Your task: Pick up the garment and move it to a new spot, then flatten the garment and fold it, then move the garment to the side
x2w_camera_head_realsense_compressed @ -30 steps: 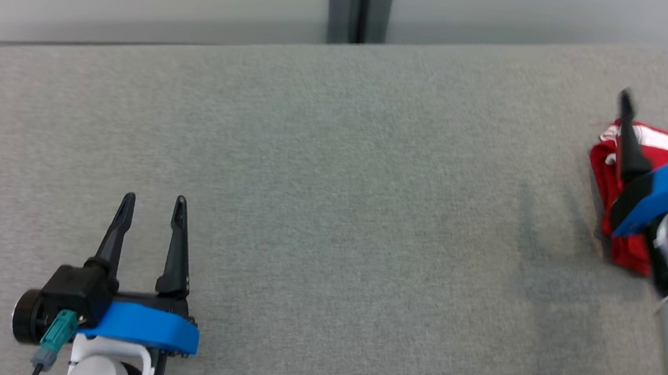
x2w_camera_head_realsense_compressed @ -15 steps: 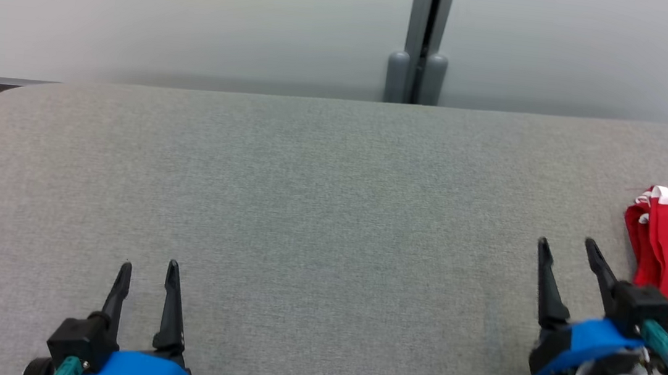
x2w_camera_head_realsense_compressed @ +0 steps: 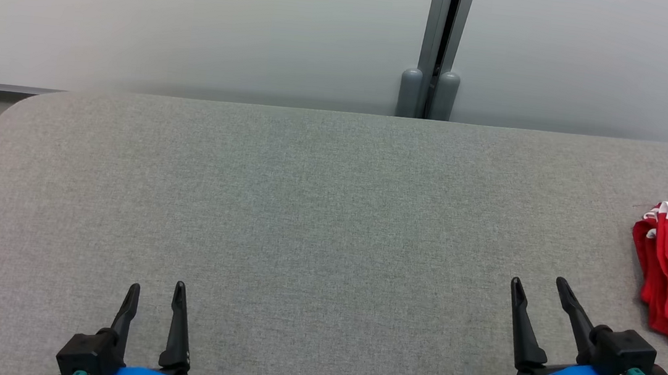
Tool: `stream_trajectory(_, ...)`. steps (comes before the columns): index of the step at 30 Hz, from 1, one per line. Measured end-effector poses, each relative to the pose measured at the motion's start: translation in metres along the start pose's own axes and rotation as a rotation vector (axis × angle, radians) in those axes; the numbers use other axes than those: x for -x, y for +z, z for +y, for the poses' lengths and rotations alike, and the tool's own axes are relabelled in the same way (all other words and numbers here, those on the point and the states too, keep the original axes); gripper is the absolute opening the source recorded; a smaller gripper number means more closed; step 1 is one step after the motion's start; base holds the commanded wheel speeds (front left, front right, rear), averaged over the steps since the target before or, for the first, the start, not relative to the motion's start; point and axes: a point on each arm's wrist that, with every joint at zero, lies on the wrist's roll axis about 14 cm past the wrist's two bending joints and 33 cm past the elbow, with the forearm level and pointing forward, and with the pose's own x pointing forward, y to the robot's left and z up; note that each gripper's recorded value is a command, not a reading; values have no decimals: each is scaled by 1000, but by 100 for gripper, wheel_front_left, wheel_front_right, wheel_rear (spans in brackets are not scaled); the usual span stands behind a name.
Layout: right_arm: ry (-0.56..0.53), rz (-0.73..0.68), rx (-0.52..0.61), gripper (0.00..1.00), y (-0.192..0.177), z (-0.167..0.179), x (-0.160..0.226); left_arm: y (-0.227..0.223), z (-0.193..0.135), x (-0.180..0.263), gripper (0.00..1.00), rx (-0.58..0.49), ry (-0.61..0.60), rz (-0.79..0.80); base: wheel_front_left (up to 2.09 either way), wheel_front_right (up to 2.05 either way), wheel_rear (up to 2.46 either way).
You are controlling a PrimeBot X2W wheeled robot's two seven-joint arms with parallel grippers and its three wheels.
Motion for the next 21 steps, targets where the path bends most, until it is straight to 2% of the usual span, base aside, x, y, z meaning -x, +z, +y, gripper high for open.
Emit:
stream_trajectory(14, 13, 8, -2, 100, 0, 5, 3, 0, -5, 1, 100, 7, -15, 3, 0, 0, 0)
stream_trajectory(15, 14, 10, -2, 0, -1, 5, 4, 0, -6, 1, 0, 10, -15, 4, 0, 0, 0)
stream_trajectory(21, -2, 78, -30, 0, -21, 2, 11, -20, 1, 9, 0, 29, 12, 70, 0, 0, 0)
